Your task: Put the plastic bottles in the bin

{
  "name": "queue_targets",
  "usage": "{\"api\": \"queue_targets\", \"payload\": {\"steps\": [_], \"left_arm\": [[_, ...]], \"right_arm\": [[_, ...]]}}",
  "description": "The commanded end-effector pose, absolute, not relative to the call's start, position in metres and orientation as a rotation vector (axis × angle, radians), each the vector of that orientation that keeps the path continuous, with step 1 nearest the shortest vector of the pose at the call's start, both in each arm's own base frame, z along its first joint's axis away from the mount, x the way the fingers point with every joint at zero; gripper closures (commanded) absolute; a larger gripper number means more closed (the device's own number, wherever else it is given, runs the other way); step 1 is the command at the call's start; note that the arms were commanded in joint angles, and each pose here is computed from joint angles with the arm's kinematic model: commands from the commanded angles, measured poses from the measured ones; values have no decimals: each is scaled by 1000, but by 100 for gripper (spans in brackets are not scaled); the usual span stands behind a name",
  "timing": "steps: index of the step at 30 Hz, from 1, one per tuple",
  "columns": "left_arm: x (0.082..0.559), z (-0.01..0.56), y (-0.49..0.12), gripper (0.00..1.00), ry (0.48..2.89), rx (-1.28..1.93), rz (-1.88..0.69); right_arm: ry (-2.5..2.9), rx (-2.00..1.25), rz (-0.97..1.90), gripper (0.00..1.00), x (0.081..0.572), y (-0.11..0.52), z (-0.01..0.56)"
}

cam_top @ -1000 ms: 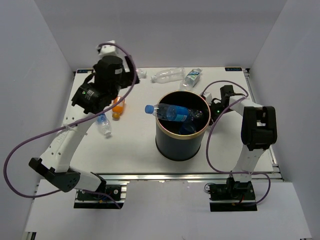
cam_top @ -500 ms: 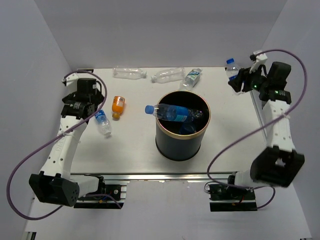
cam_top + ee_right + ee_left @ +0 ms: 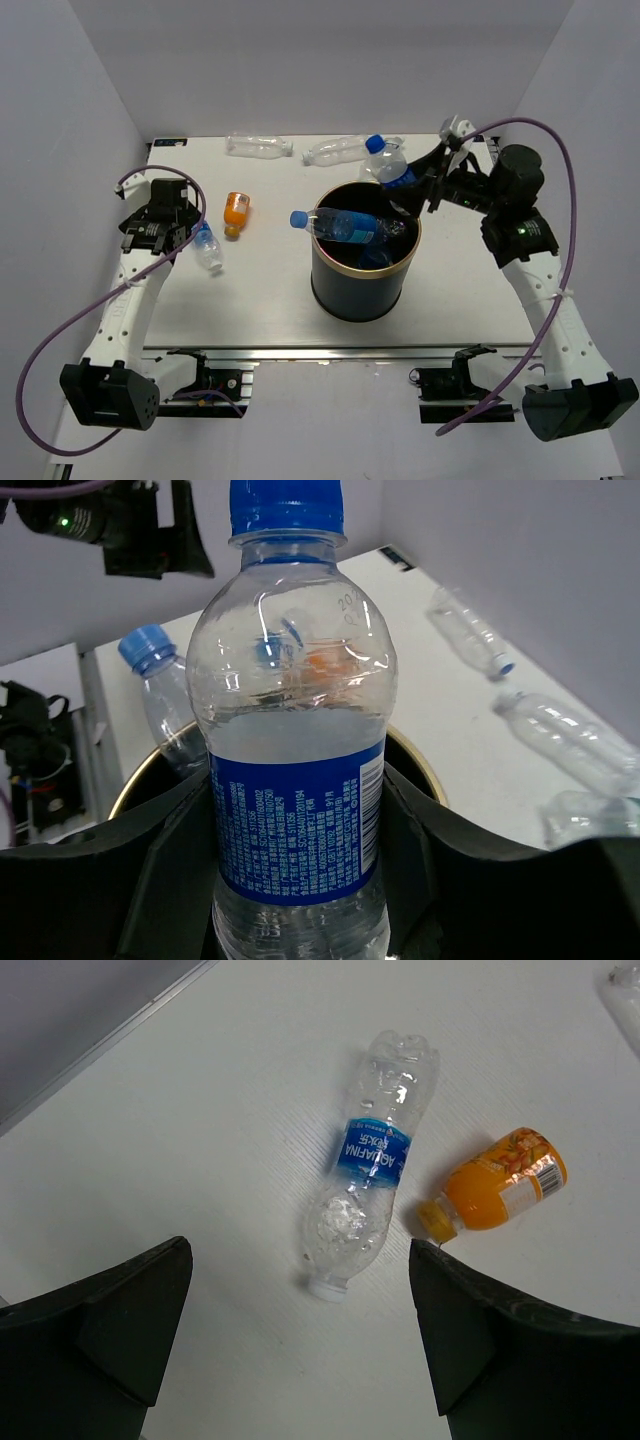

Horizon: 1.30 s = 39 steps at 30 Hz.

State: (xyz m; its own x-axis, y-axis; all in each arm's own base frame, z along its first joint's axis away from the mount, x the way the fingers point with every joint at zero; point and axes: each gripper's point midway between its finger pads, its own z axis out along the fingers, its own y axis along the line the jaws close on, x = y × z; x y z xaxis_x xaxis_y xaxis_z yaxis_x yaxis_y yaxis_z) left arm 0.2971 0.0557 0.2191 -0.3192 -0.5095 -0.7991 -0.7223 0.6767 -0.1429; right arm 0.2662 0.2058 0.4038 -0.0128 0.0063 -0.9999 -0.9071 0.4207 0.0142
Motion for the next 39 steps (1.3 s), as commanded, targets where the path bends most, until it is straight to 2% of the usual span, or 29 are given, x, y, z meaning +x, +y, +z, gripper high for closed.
{"api": "queue_targets", "payload": {"steps": [1,7,10,11,13,15,17,29,34,39], "left_arm": [[301,230,55,2,1939,-969,248],[298,216,56,2,1973,-979,277],[297,214,58,2,1981,-981,298],[297,214,58,2,1980,-982,305],[296,216,60,2,1974,-984,311],[297,218,59,2,1973,-980,305],[297,217,59,2,1978,-976,307],[300,217,60,2,1987,-976,326],[312,198,58,2,2030,-973,340],[346,163,49,2,2112,-946,320]], "right_arm": [[1401,-895,937,77,261,223,393],[1457,-931,936,56,259,236,368],[1487,-906,888,39,262,231,365],[1487,-902,875,29,261,229,365],[1486,-892,853,25,261,226,365],[1502,-880,837,16,263,224,360],[1512,-880,830,12,263,223,356],[1474,-859,794,11,267,220,369],[1482,-648,619,11,307,198,406],[1556,-413,514,11,343,161,427]]}}
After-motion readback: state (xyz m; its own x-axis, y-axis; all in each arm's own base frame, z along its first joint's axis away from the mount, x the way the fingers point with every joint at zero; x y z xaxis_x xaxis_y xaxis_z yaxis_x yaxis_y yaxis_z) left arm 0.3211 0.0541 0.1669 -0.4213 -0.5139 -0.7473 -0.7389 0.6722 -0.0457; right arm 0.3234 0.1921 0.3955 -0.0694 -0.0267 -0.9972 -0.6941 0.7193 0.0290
